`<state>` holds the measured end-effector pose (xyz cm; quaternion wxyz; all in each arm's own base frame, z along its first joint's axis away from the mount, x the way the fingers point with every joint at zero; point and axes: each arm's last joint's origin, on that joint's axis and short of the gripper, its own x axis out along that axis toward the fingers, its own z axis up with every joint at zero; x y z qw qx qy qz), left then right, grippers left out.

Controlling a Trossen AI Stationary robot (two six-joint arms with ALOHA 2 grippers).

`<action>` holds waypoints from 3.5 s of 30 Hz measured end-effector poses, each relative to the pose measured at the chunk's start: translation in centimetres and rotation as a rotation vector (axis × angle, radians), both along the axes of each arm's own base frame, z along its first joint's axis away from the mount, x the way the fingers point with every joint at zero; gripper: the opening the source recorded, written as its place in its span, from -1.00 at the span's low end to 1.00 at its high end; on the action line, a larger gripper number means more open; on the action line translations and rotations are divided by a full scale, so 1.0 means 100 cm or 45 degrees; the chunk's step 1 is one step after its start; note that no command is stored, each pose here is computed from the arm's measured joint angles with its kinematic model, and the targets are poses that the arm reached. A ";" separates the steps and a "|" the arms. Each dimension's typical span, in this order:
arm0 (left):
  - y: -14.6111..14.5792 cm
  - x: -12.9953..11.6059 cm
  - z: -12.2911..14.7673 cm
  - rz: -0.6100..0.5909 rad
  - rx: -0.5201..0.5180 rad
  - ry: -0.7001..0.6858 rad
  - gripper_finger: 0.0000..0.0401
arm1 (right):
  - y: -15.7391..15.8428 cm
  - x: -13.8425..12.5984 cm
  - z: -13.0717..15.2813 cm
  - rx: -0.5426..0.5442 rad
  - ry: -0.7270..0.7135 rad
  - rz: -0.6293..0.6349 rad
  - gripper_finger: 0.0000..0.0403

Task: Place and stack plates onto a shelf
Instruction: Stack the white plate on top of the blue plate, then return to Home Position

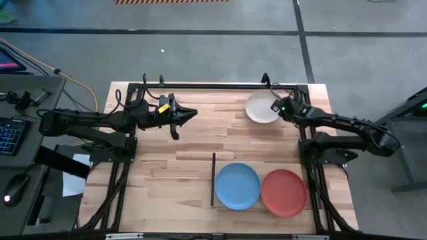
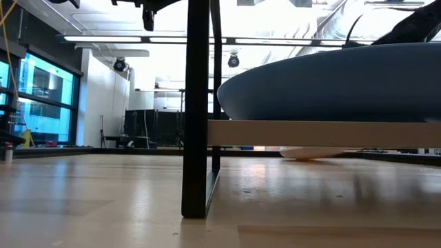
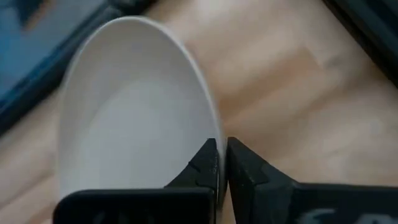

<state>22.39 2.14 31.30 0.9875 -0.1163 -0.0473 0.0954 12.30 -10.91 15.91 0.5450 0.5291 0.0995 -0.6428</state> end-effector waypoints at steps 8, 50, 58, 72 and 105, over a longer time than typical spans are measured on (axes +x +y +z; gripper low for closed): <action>-0.001 -0.011 0.010 0.002 0.005 -0.058 -0.88 | -0.009 0.002 0.074 -0.303 -0.076 0.288 -1.00; -0.001 -0.026 0.022 0.064 0.007 -0.141 -0.88 | 0.125 0.067 0.115 0.000 -0.213 1.865 -1.00; -0.001 -0.026 0.022 0.065 0.015 -0.138 -0.88 | 0.152 0.098 0.085 0.118 -0.092 1.962 -1.00; -0.001 -0.025 0.019 0.067 0.022 -0.099 -0.88 | 0.169 0.131 0.055 0.105 -0.083 2.038 -1.00; 0.005 -0.026 0.016 0.105 0.002 -0.066 -0.88 | 0.155 0.088 0.085 0.211 0.283 2.237 0.00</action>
